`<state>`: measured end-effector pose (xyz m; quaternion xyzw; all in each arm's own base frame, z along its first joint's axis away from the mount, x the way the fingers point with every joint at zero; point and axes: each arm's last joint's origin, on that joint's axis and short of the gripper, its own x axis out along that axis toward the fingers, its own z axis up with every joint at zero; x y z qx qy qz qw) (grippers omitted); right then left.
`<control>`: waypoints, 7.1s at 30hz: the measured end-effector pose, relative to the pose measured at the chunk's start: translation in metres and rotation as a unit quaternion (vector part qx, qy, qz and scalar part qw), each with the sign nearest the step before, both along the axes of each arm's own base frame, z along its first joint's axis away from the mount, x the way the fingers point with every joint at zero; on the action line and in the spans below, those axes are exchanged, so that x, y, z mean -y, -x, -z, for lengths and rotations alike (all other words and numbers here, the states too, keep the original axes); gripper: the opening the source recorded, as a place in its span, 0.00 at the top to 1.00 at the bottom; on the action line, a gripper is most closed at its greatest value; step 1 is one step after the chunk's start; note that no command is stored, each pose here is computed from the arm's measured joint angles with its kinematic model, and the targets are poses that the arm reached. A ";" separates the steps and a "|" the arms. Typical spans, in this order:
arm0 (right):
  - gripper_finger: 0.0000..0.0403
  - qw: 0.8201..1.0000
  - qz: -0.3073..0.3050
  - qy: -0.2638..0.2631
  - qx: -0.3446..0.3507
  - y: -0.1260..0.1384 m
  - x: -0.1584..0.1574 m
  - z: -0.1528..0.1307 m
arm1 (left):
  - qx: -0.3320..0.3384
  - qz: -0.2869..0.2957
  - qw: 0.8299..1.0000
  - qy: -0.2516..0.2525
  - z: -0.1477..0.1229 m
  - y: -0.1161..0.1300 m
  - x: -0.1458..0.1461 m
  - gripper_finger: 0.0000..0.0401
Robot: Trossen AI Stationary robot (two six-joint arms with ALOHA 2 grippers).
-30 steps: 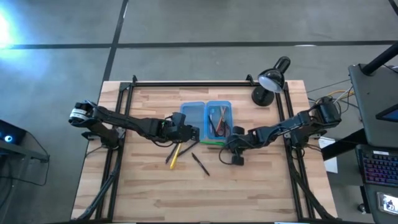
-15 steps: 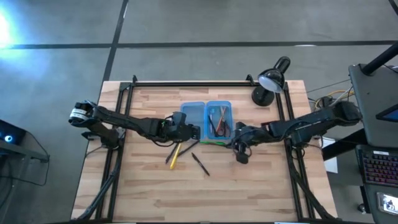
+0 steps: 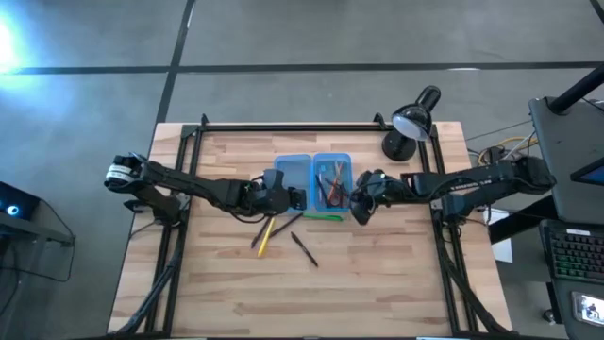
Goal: Pick & place school supplies into a supply box
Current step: Put the brown pen into the supply box, then put the black pen into the supply box, then put the yellow pen into the supply box
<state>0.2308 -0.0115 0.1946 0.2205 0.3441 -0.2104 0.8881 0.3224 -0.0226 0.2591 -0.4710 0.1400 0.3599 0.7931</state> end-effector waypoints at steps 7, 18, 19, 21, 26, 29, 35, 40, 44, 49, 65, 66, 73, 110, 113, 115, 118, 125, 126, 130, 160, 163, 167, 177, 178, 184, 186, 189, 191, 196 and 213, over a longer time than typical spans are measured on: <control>0.92 0.997 0.059 -0.038 0.033 -0.002 0.005 -0.002 | 0.001 0.000 1.000 0.000 0.000 0.000 0.000 0.75; 0.92 0.980 0.151 -0.113 0.058 -0.003 0.009 0.002 | -0.022 0.016 0.999 -0.028 0.004 0.000 -0.004 0.75; 0.92 0.979 0.157 -0.118 0.055 -0.003 0.009 0.004 | -0.023 0.016 0.999 -0.028 0.004 0.000 -0.004 0.75; 0.92 0.977 0.164 -0.128 0.048 -0.005 0.009 0.008 | -0.023 0.015 0.999 -0.028 0.005 0.000 -0.005 0.75; 0.92 0.974 0.176 -0.141 0.036 -0.009 0.009 0.016 | -0.009 0.012 1.000 -0.027 0.003 -0.002 -0.006 0.75; 0.92 0.972 0.180 -0.148 0.042 -0.009 0.009 0.016 | 0.000 0.010 1.000 -0.026 0.001 -0.003 -0.008 0.75; 0.92 0.967 0.192 -0.160 0.040 -0.010 0.009 0.018 | 0.001 0.009 1.000 -0.026 0.001 -0.004 -0.008 0.75; 0.92 0.962 0.192 -0.191 0.026 -0.020 0.019 0.030 | 0.006 0.005 1.000 -0.026 0.001 -0.004 -0.011 0.75; 0.92 0.964 0.192 -0.182 0.002 -0.031 0.028 0.041 | 0.006 0.005 1.000 -0.028 0.001 -0.005 -0.012 0.75; 0.92 0.970 0.183 -0.160 0.002 -0.049 0.041 0.039 | 0.005 0.012 1.000 -0.027 0.001 -0.005 -0.011 0.75; 0.54 0.982 0.154 -0.110 0.002 -0.057 0.054 0.027 | -0.163 0.111 0.979 0.047 0.022 0.018 0.006 0.75; 0.52 0.985 0.148 -0.091 0.009 -0.055 0.054 0.021 | -0.181 0.108 0.976 0.057 0.023 0.021 0.009 0.75; 0.44 0.993 0.113 -0.019 0.023 -0.042 0.053 -0.008 | -0.284 0.037 0.948 0.138 0.036 0.050 0.027 0.75; 0.42 0.997 0.076 -0.022 -0.002 -0.039 0.050 -0.004 | -0.305 0.111 0.936 0.138 0.121 0.059 0.030 0.71; 0.42 0.997 0.076 -0.022 -0.004 -0.039 0.050 -0.004 | -0.308 0.106 0.935 0.141 0.124 0.061 0.027 0.77; 0.42 0.997 0.076 -0.022 -0.005 -0.039 0.050 -0.004 | -0.310 0.102 0.935 0.143 0.126 0.062 0.024 0.83; 0.42 0.997 0.076 -0.021 -0.010 -0.038 0.050 -0.003 | -0.311 0.095 0.935 0.143 0.127 0.062 0.021 0.94; 0.45 0.997 0.077 0.010 0.007 -0.033 0.050 -0.016 | -0.293 0.073 0.942 0.147 0.123 0.060 0.018 0.98; 0.45 0.997 0.079 0.021 0.013 -0.031 0.050 -0.021 | -0.285 0.070 0.944 0.150 0.119 0.058 0.018 0.98; 0.46 0.993 0.099 0.044 0.039 -0.019 0.051 -0.039 | -0.255 0.052 0.954 0.152 0.101 0.048 0.018 0.98; 0.46 0.985 0.141 0.064 0.070 0.038 0.048 -0.082 | 0.027 -0.021 0.993 0.113 0.059 -0.138 -0.108 0.98; 0.46 0.986 0.140 0.065 0.065 0.039 0.048 -0.082 | -0.015 -0.027 0.989 0.141 0.067 -0.147 -0.110 0.90; 0.46 0.987 0.136 0.068 0.058 0.040 0.048 -0.081 | -0.047 -0.036 0.986 0.154 0.067 -0.149 -0.110 0.77; 0.46 0.990 0.089 0.106 0.035 0.040 0.047 -0.081 | -0.061 -0.008 0.991 0.117 0.032 -0.133 -0.103 0.66; 0.46 0.990 0.085 0.106 0.035 0.040 0.047 -0.081 | -0.065 0.002 0.992 0.111 0.026 -0.131 -0.099 0.66; 0.46 0.994 0.033 0.099 0.031 0.037 0.047 -0.079 | -0.148 0.012 0.984 0.096 0.000 -0.101 -0.066 0.65; 0.46 0.994 0.025 0.105 0.026 0.036 0.048 -0.078 | -0.181 0.004 0.979 0.094 -0.006 -0.090 -0.055 0.65; 0.46 0.995 0.002 0.102 0.015 0.032 0.049 -0.074 | -0.228 -0.008 0.968 0.106 -0.012 -0.073 -0.036 0.65; 0.46 0.996 -0.027 0.084 0.011 0.028 0.050 -0.069 | -0.259 -0.016 0.959 0.117 -0.014 -0.063 -0.025 0.65; 0.46 0.997 -0.063 0.036 -0.005 0.016 0.053 -0.055 | -0.310 -0.057 0.934 0.166 -0.012 -0.045 -0.001 0.65; 0.46 0.996 -0.080 0.037 0.013 0.019 0.064 -0.058 | -0.275 -0.066 0.925 0.255 0.008 -0.009 0.010 0.65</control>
